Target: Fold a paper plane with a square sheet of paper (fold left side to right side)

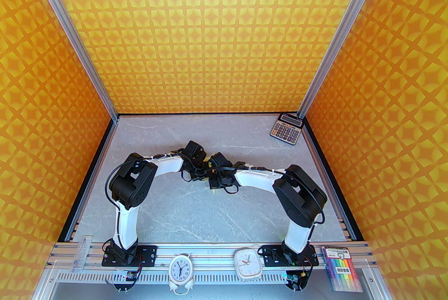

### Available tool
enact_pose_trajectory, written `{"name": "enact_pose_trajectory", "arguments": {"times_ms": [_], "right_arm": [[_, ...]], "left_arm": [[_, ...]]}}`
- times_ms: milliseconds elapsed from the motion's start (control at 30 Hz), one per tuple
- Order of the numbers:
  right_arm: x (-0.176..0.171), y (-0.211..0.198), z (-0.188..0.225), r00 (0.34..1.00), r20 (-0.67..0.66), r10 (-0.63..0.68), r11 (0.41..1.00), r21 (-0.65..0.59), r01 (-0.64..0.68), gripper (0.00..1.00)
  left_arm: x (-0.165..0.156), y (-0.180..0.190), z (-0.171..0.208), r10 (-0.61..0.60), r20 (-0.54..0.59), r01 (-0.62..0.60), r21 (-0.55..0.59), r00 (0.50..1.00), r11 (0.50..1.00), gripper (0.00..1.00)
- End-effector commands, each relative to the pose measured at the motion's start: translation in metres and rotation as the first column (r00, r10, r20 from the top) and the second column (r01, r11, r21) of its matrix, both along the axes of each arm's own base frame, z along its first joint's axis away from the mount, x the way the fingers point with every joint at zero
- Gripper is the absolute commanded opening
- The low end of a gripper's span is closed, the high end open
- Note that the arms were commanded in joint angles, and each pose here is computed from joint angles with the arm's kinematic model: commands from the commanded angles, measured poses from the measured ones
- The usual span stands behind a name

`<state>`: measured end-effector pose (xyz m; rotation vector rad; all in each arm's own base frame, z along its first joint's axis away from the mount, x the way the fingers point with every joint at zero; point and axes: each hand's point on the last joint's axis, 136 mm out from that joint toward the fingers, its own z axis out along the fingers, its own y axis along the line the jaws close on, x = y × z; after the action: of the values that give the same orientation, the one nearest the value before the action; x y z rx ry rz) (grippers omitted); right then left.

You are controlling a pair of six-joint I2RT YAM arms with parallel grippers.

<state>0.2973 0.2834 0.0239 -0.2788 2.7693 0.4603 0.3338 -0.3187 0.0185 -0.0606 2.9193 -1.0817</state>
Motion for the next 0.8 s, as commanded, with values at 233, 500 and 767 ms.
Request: {"name": "enact_pose_trajectory", "arguments": {"times_ms": [233,500,767], "right_arm": [[0.001,0.0,0.029,0.999,0.045,-0.014,0.999,0.035,0.012,0.36],[0.01,-0.025,0.043,0.989,0.058,-0.134,0.979,0.16,0.123,0.37],[0.027,-0.05,0.021,0.962,-0.029,-0.27,0.928,0.258,0.268,0.2]], "left_arm": [[-0.01,0.007,-0.022,0.011,-0.043,-0.008,0.056,0.999,0.998,0.08],[-0.011,0.007,-0.021,0.007,-0.042,-0.005,0.055,0.999,0.998,0.08],[-0.012,0.006,-0.02,0.001,-0.042,0.001,0.057,0.999,0.998,0.08]]}}
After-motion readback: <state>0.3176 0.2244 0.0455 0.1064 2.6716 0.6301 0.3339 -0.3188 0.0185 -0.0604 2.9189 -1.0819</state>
